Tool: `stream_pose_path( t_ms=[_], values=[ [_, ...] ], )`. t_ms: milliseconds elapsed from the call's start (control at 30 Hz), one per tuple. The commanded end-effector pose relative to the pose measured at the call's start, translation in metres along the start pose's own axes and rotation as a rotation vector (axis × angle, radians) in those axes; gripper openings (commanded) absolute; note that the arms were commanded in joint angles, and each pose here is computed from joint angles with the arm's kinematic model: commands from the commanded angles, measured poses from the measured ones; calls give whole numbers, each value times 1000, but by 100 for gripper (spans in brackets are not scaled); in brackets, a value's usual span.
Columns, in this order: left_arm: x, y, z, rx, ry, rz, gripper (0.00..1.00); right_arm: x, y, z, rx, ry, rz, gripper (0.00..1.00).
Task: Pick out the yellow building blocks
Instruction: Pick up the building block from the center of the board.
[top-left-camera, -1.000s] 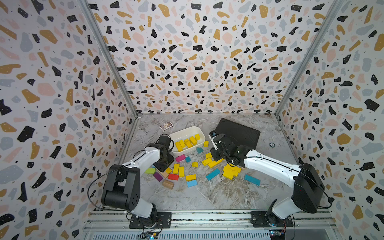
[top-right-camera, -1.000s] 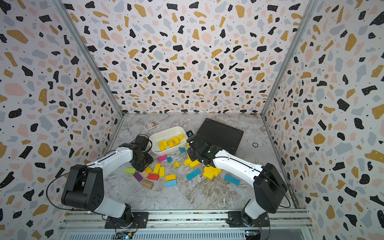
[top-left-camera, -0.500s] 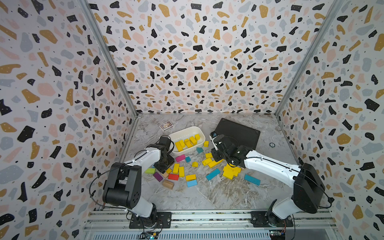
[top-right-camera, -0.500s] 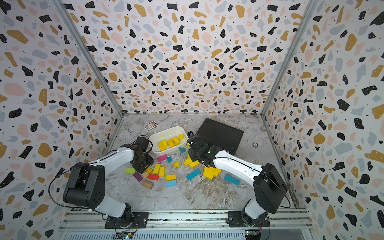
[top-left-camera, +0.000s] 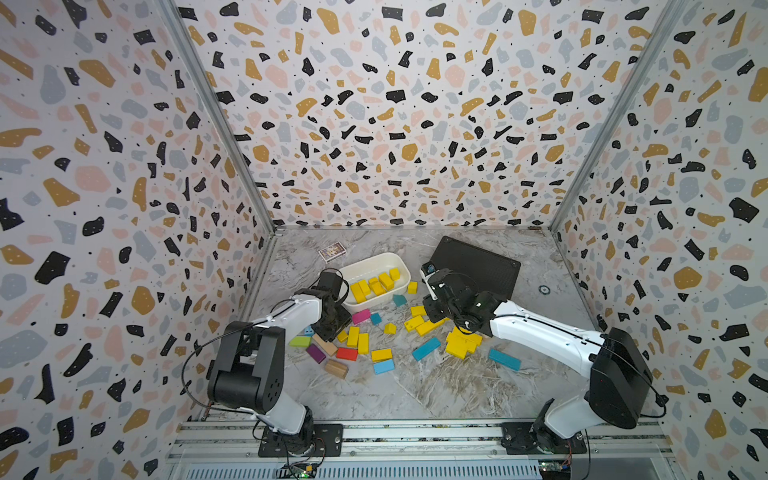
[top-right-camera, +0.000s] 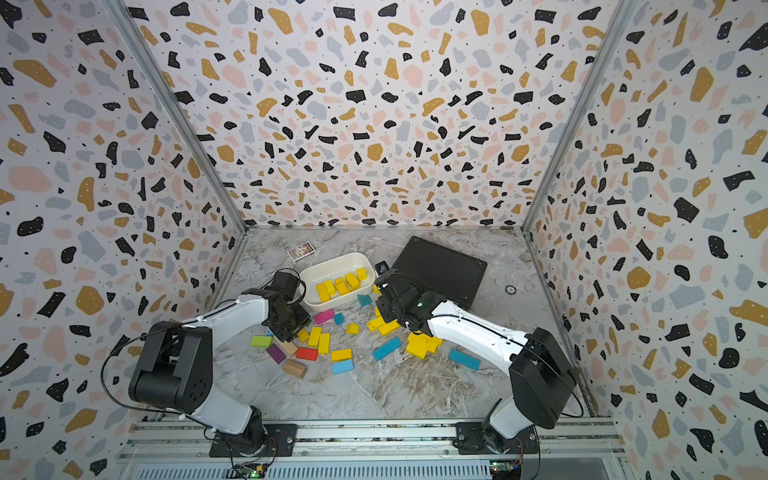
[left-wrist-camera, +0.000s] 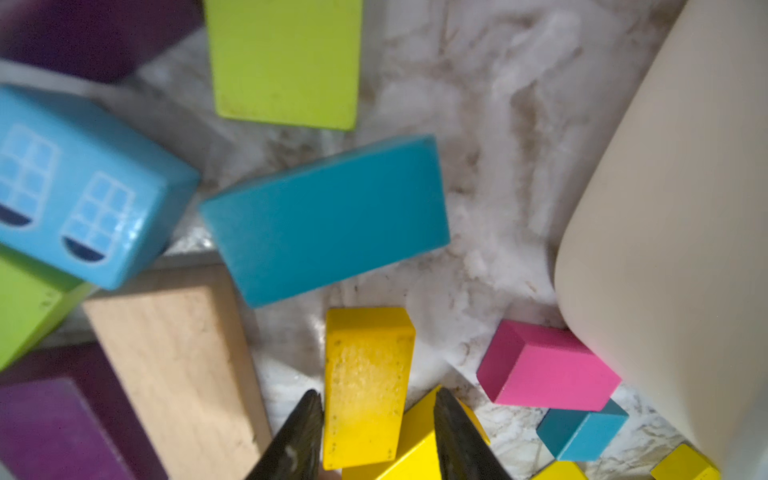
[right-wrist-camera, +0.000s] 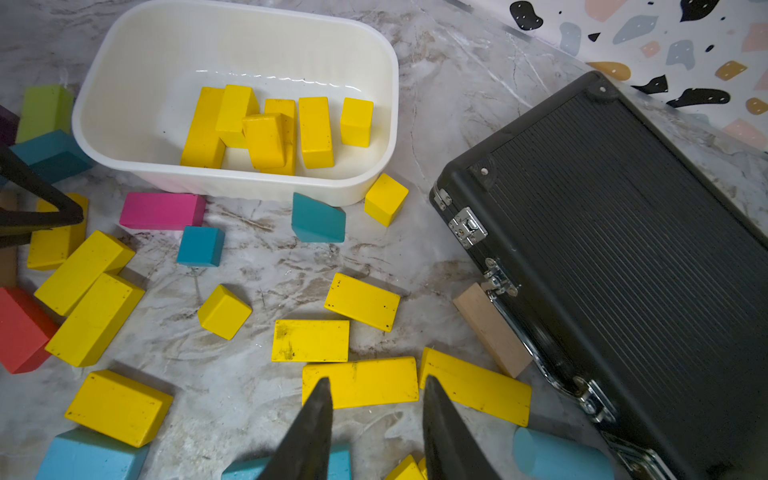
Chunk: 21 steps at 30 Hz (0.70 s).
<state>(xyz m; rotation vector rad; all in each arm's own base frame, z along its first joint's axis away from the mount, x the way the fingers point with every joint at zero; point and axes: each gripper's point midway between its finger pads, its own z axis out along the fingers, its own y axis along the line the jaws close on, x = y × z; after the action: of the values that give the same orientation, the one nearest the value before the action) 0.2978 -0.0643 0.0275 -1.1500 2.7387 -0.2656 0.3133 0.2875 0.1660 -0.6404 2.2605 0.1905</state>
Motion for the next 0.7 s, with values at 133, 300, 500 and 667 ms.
stream_pose_path(
  t_ms=[133, 300, 500, 667],
  values=[
    [1, 23, 5, -107, 6, 1, 43, -9, -2, -12, 0, -28, 14, 38],
    [1, 28, 7, -139, 4, 10, 44, -7, -1, -11, -2, -24, 16, 38],
    [2, 31, 12, -158, 14, 26, 37, -8, -1, -12, -1, -27, 17, 38],
    [-4, 29, 3, -157, -19, 38, 26, -8, -2, -12, 2, -28, 17, 37]
  ],
)
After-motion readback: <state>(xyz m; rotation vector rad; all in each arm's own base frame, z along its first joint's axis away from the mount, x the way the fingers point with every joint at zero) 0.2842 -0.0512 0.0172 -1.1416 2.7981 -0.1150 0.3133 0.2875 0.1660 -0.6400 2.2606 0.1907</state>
